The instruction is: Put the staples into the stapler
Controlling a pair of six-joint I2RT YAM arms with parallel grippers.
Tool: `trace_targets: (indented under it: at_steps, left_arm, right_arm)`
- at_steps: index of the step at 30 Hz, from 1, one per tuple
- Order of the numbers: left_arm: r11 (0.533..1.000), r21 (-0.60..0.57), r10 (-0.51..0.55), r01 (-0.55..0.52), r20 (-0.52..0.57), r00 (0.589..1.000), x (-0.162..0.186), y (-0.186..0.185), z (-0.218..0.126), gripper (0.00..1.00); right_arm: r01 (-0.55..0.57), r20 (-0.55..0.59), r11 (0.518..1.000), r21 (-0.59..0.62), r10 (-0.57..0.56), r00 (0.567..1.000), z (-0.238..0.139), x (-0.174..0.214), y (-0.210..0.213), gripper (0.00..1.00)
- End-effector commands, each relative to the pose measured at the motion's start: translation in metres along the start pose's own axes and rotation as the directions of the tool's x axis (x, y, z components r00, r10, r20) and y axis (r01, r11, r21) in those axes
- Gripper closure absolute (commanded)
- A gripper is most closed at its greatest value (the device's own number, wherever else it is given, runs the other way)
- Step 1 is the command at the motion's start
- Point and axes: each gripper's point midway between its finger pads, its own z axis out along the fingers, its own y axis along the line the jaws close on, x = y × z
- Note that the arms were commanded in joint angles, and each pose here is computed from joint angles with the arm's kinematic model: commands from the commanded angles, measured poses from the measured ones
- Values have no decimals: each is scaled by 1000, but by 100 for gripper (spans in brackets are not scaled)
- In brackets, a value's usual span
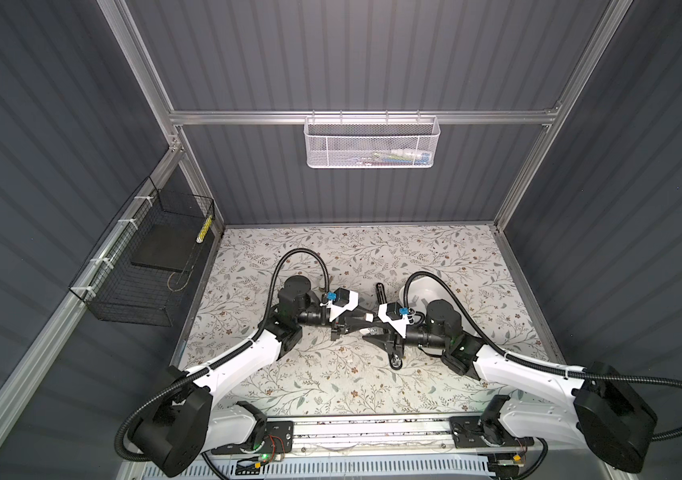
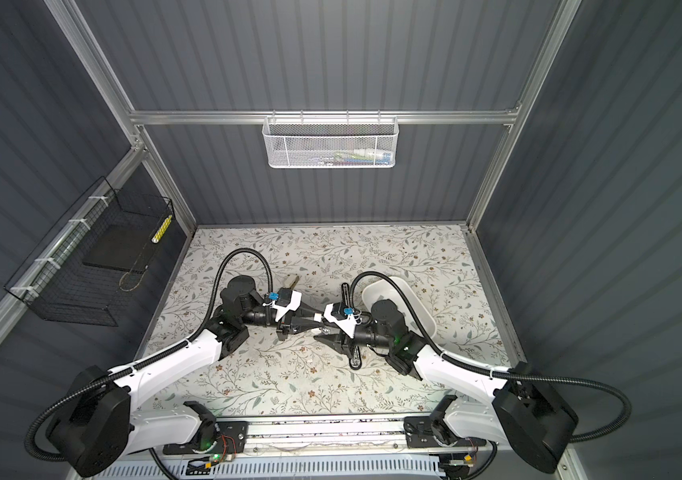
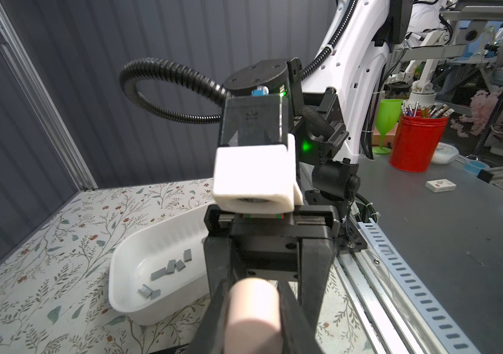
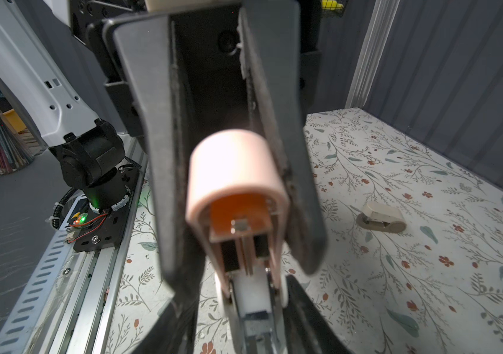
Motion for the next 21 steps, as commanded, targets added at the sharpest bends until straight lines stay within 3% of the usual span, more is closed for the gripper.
trace_targets:
  at_steps: [1, 8, 12, 16, 21]
  left_arm:
    - [997, 49, 54, -56, 41, 998, -20, -4, 2, 100]
    - [997, 64, 40, -42, 39, 998, -19, -4, 4, 100]
    - [997, 43, 61, -62, 31, 998, -16, -4, 3, 100]
    - [998, 34, 43, -45, 32, 999, -17, 0, 4, 99]
    - [993, -101, 61, -57, 29, 998, -16, 11, -3, 72]
  right_arm:
    - [27, 39, 1000, 11, -27, 999, 1, -16, 0, 53]
    - [29, 50, 998, 61, -32, 998, -2, -18, -7, 54]
    - [32, 55, 997, 66, -36, 998, -2, -17, -7, 63]
    - [19, 47, 997, 76, -23, 999, -1, -16, -10, 78]
    - [-15, 35, 997, 74, 12, 999, 2, -20, -12, 87]
